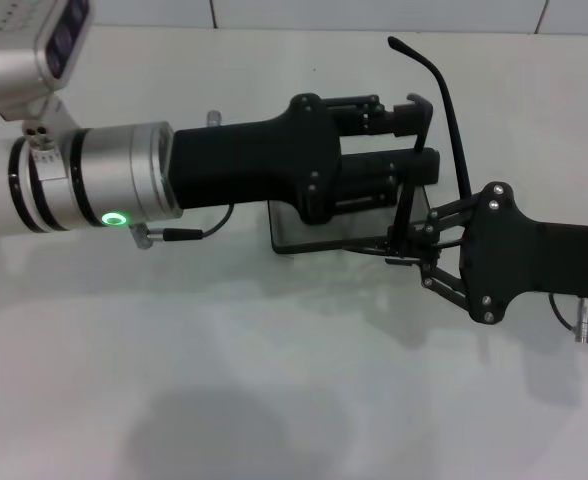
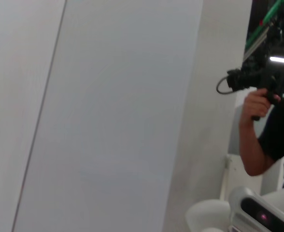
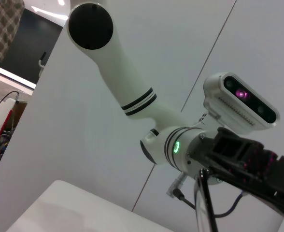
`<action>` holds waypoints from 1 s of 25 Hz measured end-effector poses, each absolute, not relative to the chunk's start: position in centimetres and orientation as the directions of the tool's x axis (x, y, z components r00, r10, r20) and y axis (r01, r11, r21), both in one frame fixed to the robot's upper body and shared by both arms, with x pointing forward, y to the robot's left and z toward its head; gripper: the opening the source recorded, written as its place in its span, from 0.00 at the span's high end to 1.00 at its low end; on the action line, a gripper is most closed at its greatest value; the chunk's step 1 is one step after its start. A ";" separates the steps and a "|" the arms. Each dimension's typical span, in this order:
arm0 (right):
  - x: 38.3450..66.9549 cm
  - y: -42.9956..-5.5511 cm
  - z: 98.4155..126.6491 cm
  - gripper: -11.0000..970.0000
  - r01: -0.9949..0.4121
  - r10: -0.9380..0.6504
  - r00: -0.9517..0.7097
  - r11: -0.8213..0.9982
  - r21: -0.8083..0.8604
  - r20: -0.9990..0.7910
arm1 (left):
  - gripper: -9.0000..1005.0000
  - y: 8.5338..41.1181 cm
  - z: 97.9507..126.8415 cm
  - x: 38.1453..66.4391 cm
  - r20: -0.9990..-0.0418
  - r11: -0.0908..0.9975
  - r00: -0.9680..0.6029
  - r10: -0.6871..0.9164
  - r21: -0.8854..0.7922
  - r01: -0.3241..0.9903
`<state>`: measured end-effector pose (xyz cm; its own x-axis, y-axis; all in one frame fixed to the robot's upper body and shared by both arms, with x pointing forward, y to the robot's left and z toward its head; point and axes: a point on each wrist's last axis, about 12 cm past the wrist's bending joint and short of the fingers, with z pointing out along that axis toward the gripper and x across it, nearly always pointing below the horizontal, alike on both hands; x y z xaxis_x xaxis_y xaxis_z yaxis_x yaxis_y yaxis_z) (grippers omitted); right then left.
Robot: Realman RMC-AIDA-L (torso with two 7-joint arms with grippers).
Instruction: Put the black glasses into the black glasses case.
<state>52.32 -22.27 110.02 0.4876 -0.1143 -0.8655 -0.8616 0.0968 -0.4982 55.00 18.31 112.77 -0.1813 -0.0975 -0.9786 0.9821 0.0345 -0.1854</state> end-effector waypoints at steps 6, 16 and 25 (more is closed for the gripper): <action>52.4 -22.3 110.0 0.88 -0.860 -0.118 0.489 0.098 -0.501 -0.864 | 0.47 18.0 112.7 55.0 -0.978 0.017 -0.195 -0.074 -0.197 0.980; 52.3 -22.2 110.1 0.88 -0.859 -0.113 0.492 0.095 -0.503 -0.863 | 0.47 17.3 112.8 55.9 -0.968 0.014 -0.251 0.016 -0.251 0.968; 52.4 -22.2 110.1 0.88 -0.858 -0.117 0.493 0.097 -0.504 -0.862 | 0.47 16.7 113.1 56.3 -0.962 -0.004 -0.264 0.068 -0.265 0.964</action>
